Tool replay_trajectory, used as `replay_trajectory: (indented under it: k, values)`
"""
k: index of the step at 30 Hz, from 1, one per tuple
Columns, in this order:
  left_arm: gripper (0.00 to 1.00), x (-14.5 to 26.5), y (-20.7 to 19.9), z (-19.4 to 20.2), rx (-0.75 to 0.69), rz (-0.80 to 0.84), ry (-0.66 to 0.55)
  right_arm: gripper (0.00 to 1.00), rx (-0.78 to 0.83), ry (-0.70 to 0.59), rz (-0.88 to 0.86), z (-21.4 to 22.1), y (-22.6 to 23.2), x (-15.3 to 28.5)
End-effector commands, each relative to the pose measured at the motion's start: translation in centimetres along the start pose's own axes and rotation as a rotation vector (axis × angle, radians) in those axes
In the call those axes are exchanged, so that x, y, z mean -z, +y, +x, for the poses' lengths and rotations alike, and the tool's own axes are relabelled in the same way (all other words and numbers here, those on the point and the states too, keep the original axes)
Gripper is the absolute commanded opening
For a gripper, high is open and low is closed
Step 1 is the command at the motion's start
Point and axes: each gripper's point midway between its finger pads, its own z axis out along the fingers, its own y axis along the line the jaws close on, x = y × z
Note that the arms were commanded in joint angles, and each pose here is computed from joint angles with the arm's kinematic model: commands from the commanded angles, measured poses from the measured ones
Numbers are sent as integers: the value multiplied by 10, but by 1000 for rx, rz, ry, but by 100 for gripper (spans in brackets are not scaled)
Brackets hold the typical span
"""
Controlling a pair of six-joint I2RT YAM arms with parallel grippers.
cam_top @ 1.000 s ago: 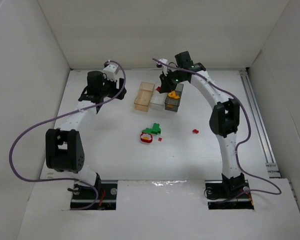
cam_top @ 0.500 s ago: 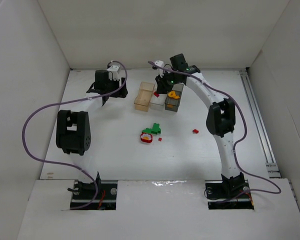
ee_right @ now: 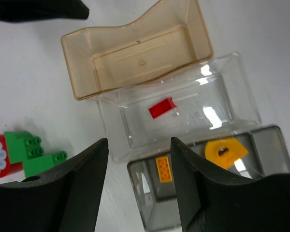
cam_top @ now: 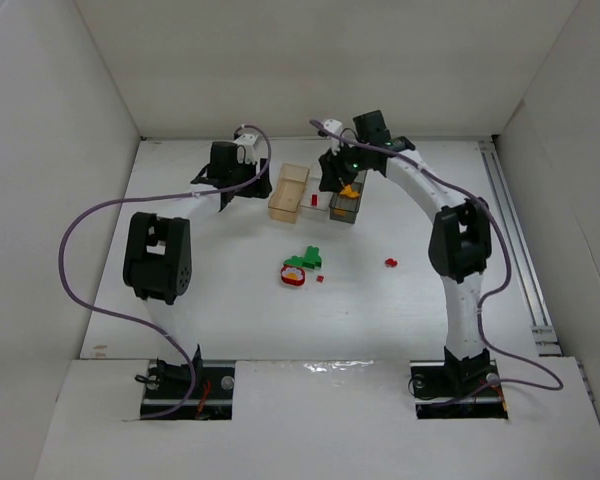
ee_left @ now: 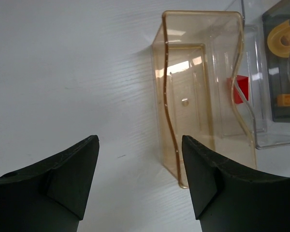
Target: Sort the legos into containers by color
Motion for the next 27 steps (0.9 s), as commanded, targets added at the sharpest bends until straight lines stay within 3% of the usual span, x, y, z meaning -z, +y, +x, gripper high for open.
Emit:
replay_trajectory:
  k: [1,6,9,13,19,27]
  values:
    - [66,0,-14,-12,11,-11,-27,60,67,-240,122,-72,-15,77]
    - [66,0,-21,-7,46,-32,-49,60,23,-232,134,-57,-12,117]
    - [67,14,-4,-19,113,-45,-133,60,9,-208,128,-33,-9,123]
    - [67,19,11,-26,108,-114,-150,61,-14,-174,135,-12,-8,124]
    - [67,12,25,-14,57,-197,-96,61,-40,-134,199,11,-13,128]
    - [67,-13,-13,13,11,-56,26,61,-78,-50,205,52,-14,138]
